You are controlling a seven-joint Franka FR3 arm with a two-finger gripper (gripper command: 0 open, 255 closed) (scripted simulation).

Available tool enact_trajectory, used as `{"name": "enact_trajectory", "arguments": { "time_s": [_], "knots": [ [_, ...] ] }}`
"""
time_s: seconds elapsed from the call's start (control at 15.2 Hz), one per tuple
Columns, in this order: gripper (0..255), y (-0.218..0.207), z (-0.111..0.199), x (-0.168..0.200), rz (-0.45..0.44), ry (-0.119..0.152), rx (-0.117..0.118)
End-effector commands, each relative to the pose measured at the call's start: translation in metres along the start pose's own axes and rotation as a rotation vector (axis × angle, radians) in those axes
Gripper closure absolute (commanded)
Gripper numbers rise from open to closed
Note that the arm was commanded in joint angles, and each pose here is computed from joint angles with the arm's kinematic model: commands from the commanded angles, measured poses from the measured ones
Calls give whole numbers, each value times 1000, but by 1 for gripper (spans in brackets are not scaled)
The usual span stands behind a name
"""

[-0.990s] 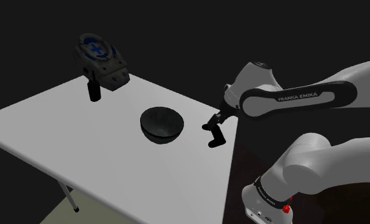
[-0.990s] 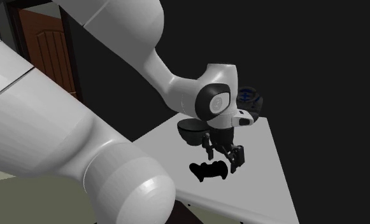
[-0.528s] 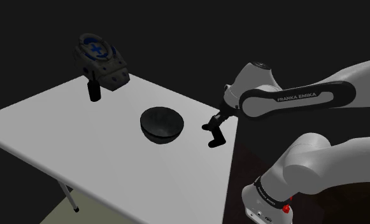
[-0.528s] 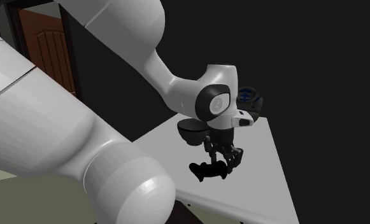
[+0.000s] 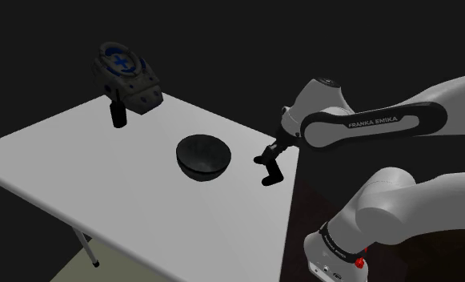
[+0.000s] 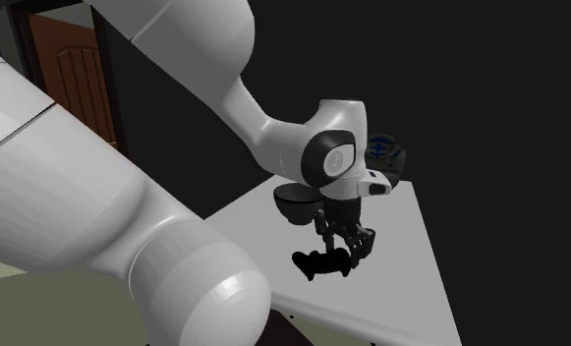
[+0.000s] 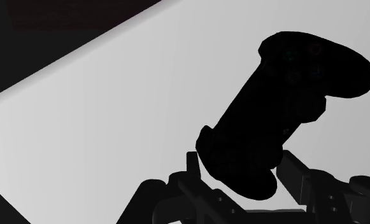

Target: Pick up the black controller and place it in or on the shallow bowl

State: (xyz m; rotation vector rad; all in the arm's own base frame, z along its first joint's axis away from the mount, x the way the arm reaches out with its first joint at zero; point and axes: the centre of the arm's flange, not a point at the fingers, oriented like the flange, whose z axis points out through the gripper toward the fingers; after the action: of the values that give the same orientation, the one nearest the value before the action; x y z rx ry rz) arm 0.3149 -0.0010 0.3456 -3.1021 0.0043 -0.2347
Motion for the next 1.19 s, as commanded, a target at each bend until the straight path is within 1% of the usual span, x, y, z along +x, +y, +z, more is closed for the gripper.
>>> {"name": "enact_trajectory", "arguments": {
  "time_s": [0.0,1.12],
  "knots": [
    [255,0,0,0,0,-1,0],
    [255,-3,-88,13,0,-1,0]
  ]
}}
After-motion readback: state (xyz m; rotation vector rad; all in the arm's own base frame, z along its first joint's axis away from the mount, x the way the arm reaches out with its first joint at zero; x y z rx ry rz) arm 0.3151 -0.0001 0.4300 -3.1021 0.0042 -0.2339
